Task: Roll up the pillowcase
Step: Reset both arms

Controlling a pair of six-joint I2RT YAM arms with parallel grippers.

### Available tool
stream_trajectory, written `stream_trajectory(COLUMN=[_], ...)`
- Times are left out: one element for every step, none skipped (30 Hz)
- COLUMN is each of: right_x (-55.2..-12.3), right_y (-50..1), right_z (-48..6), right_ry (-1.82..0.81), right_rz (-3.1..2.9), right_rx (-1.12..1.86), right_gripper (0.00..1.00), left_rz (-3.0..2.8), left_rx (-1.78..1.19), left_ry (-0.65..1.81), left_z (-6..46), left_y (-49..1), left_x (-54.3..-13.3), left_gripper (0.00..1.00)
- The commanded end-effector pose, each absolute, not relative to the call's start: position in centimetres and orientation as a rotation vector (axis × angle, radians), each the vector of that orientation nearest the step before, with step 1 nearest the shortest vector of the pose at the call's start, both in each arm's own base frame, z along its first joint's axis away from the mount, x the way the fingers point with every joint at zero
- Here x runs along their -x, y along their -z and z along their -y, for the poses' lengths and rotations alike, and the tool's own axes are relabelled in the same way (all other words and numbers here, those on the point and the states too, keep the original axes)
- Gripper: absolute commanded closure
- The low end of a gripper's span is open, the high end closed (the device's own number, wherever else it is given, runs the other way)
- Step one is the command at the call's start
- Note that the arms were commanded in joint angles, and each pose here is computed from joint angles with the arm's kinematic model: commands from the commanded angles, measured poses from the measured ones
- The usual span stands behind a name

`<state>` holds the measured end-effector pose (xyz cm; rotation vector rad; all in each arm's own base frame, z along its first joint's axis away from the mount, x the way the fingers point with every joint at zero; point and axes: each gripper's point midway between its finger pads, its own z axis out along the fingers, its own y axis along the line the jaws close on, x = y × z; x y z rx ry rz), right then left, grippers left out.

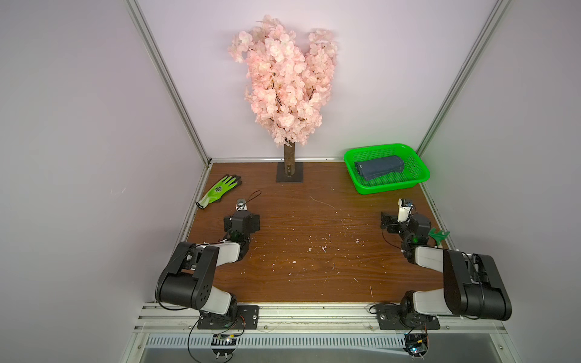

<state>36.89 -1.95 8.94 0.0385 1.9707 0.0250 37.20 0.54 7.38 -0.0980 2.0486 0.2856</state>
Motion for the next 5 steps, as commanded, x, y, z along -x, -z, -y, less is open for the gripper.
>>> stream_trajectory(right_x=[-38.08, -38.16, -38.21, -38.26, -38.29], right_y=[-12.86, -12.85, -12.83, -12.74, -12.80], right_z=[2.57, 2.33, 2.17, 2.12, 2.10], right_ry=[0.083, 0.075, 0.075, 0.079, 0.083], right_rz=[-1.800, -1.805, -1.804, -1.810, -1.808], right_rx=[-0.009, 0.006, 0.016, 0.019, 0.017], right_gripper=[0.00, 0.00, 0.00, 0.00, 0.00], left_rz=[-1.871, -1.859, -1.853, -1.841, -1.836], left_rx=[0.111, 0.107, 0.106, 0.109, 0.108], left_ry=[-0.287, -0.285, -0.287, -0.286, -0.279], left_z=[-1.14, -1.20, -1.22, -1.36, -1.35], left_y=[-11.64, -11.85, -11.92, -12.12, -12.21], left_x=[-38.97, -38.85, -38.64, -38.43, -38.23], left_gripper=[0.01, 0.01, 0.01, 0.01, 0.01])
